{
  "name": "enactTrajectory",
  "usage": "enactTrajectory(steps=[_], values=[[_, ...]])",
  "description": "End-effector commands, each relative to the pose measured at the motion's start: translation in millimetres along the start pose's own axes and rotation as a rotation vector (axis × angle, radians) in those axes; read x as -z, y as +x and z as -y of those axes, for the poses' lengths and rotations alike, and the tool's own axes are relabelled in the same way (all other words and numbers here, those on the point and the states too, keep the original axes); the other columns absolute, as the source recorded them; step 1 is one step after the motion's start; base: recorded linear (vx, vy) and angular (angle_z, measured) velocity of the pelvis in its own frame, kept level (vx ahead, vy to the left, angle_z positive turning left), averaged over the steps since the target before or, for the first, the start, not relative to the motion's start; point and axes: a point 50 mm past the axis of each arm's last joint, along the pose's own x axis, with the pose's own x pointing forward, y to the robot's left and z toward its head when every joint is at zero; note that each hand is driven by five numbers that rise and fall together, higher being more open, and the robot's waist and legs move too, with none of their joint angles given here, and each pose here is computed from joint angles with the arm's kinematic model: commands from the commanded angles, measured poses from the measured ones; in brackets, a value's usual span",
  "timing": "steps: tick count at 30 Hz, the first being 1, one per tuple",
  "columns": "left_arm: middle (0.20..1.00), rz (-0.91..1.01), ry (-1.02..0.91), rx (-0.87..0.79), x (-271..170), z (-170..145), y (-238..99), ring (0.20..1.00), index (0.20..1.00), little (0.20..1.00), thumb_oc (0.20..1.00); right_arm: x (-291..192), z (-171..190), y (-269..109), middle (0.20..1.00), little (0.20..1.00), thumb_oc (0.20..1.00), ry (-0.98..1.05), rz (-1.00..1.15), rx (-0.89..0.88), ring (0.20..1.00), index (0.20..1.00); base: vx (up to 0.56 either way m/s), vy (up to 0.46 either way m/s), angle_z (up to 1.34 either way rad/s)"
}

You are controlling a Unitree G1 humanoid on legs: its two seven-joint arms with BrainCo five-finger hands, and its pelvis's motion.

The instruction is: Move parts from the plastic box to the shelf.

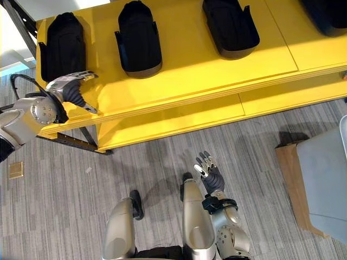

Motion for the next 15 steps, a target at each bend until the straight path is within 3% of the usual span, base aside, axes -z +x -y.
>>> enactTrajectory(steps=[1, 9, 15], values=[[1.0, -0.02, 0.043, -0.1, 14.1, -32.7, -15.8, 1.0, 1.0, 1.0, 1.0, -17.3, -4.4, 0.0, 1.0, 1.0, 1.0, 0.012, 0.115, -0.019, 1.0, 1.0, -0.02, 0.006, 0.06], [1.0, -0.01, 0.021, -0.081, 18.9, -27.0, -26.8, 1.0, 1.0, 1.0, 1.0, -25.4, -7.3, 1.5, 1.0, 1.0, 1.0, -0.006, 0.148, -0.032, 1.0, 1.0, -0.02, 0.016, 0.03], [1.0, -0.058, -0.031, -0.274, 34.7, -48.3, -35.6, 1.0, 1.0, 1.0, 1.0, -15.1, -10.8, 0.0, 1.0, 1.0, 1.0, 0.042, 0.131, -0.026, 1.0, 1.0, 0.0, 0.004, 0.05]])
